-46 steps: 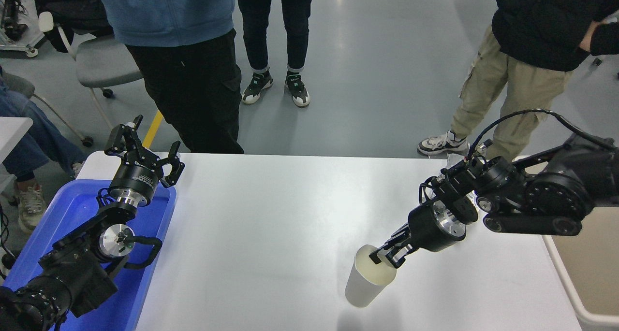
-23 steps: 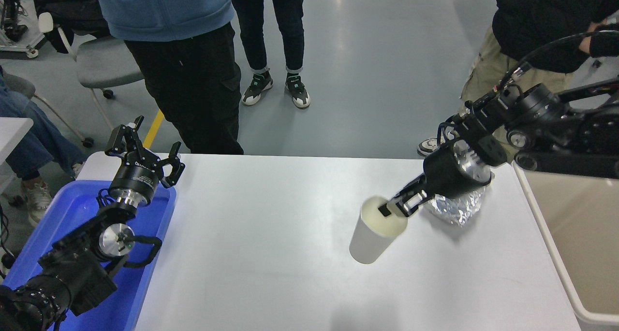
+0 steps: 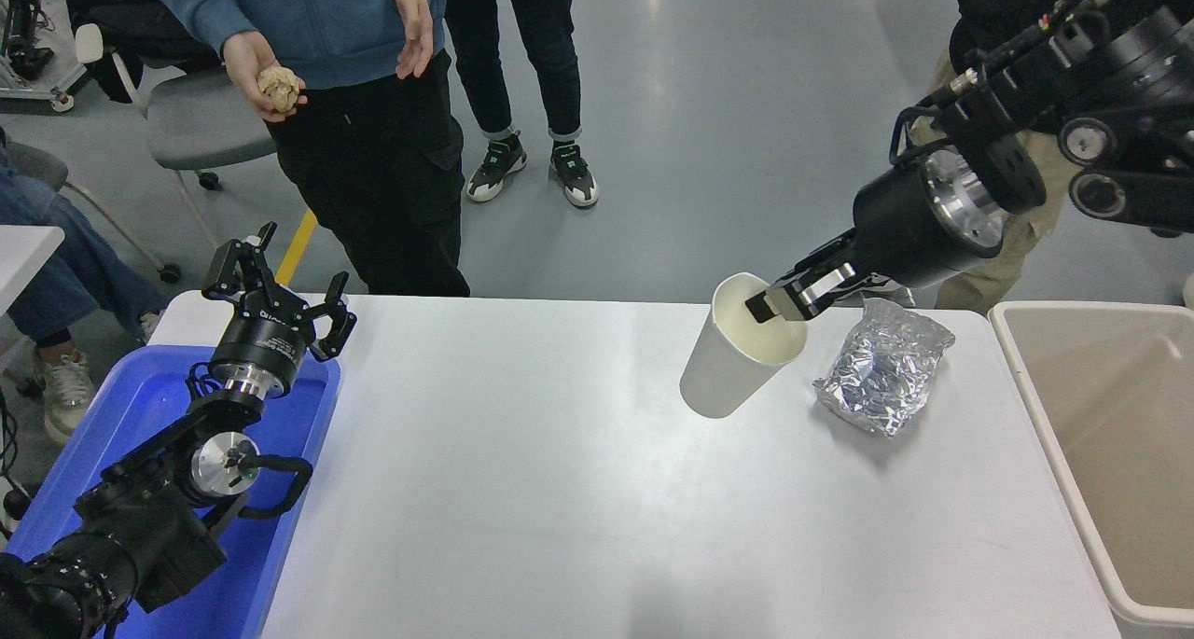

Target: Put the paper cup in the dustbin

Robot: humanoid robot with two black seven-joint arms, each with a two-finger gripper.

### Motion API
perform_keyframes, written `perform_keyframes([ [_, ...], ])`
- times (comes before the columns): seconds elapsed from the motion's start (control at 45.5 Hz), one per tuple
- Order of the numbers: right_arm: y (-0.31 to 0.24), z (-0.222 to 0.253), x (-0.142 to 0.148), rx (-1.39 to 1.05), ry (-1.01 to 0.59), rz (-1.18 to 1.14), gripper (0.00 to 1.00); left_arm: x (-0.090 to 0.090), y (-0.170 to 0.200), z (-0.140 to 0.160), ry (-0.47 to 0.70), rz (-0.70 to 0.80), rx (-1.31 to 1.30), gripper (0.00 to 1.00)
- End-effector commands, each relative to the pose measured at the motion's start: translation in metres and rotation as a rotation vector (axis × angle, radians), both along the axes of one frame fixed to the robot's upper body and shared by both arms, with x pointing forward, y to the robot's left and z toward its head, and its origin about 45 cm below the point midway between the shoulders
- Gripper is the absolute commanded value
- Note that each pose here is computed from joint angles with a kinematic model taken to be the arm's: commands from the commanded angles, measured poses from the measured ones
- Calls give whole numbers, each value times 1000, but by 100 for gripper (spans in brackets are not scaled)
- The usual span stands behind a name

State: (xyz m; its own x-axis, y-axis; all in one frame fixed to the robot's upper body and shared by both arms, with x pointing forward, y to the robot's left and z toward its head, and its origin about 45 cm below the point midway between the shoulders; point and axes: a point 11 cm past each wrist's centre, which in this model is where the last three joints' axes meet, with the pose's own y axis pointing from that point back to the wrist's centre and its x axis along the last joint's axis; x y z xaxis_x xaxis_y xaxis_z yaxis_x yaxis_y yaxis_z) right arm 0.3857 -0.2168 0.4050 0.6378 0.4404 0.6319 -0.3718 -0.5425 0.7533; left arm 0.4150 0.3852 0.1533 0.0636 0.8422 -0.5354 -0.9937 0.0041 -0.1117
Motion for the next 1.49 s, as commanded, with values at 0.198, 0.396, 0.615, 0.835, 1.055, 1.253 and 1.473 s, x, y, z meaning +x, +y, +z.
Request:
perform_keyframes([
  [0.198, -156, -1, 24, 34, -78, -419, 0, 0, 0, 0, 1, 1, 1, 100],
  [0.396, -236, -6, 11, 60, -111, -631, 0, 1, 0, 1, -2, -1, 0, 100],
  [0.615, -311, -24, -14, 108, -131, -853, 0, 0, 0, 0, 0, 0, 0, 100],
  [0.835, -372, -53, -44, 183, -148, -1088, 0, 0, 0, 0, 0, 0, 0, 100],
  [1.055, -415, -81, -67, 264, -213, -1294, 0, 0, 0, 0, 0, 0, 0, 100],
  [1.253, -436, -118, -84, 267, -242, -1413, 0, 0, 0, 0, 0, 0, 0, 100],
  [1.473, -448, -167, -95, 331, -266, -1575, 0, 0, 0, 0, 0, 0, 0, 100],
])
